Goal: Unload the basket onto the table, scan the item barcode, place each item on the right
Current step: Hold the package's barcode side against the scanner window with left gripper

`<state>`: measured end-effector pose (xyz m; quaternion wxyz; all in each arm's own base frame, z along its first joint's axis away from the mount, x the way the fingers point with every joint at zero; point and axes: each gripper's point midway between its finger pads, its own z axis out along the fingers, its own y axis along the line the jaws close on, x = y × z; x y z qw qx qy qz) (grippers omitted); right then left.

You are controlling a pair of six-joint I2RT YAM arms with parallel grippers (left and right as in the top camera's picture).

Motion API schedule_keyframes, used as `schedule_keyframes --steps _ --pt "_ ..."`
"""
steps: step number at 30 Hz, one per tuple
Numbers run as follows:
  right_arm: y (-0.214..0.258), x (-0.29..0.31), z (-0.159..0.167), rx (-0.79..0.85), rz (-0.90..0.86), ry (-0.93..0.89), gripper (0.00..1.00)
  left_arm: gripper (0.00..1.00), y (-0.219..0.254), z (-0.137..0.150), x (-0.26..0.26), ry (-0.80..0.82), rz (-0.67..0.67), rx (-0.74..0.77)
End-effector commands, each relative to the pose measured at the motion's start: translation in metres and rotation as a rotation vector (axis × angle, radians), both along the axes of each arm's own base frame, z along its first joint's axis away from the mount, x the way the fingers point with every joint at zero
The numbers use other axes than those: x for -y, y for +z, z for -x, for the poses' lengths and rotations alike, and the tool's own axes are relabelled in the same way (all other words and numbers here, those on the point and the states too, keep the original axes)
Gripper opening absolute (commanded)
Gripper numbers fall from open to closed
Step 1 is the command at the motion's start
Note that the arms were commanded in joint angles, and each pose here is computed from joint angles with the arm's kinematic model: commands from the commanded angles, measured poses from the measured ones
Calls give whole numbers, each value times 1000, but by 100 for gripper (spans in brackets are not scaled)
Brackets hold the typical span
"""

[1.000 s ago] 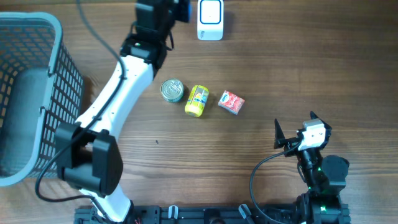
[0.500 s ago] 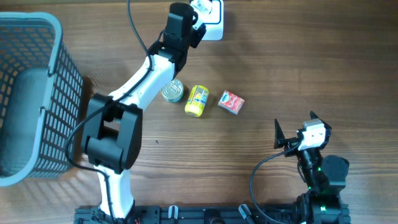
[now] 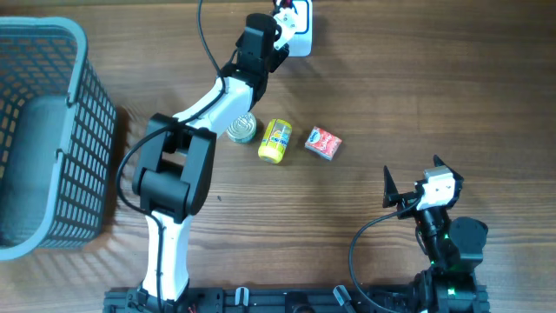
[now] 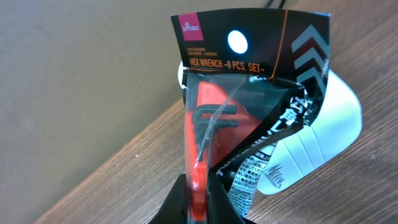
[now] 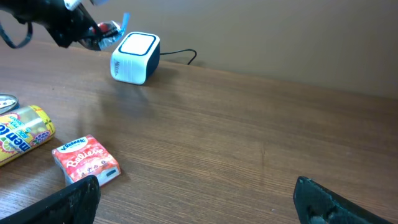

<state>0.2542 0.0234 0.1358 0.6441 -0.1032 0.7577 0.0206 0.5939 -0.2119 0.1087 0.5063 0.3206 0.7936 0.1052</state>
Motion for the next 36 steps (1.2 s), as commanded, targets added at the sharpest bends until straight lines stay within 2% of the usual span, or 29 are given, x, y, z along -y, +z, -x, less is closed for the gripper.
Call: schedule_keyframes --steps 1,8,16,21,26,30,36 --pt "0 2 -1 1 -8 -13 100 4 -4 -12 1 -24 -91 23" --pt "0 2 -1 0 -8 -14 100 4 -16 -9 -7 -68 -276 14" --pt "0 2 -1 1 -9 -13 100 4 -19 -6 7 -113 -314 24" --pt "0 2 -1 1 -10 -13 100 4 -28 -8 9 -143 -416 29" --pt "0 2 -1 1 -10 -13 100 4 -23 -12 8 -133 -425 42" --pt "0 2 -1 1 -10 -13 100 4 -22 -15 -5 -125 -555 49" --pt "0 2 -1 1 -10 -13 100 4 -19 -16 -15 -114 -670 51"
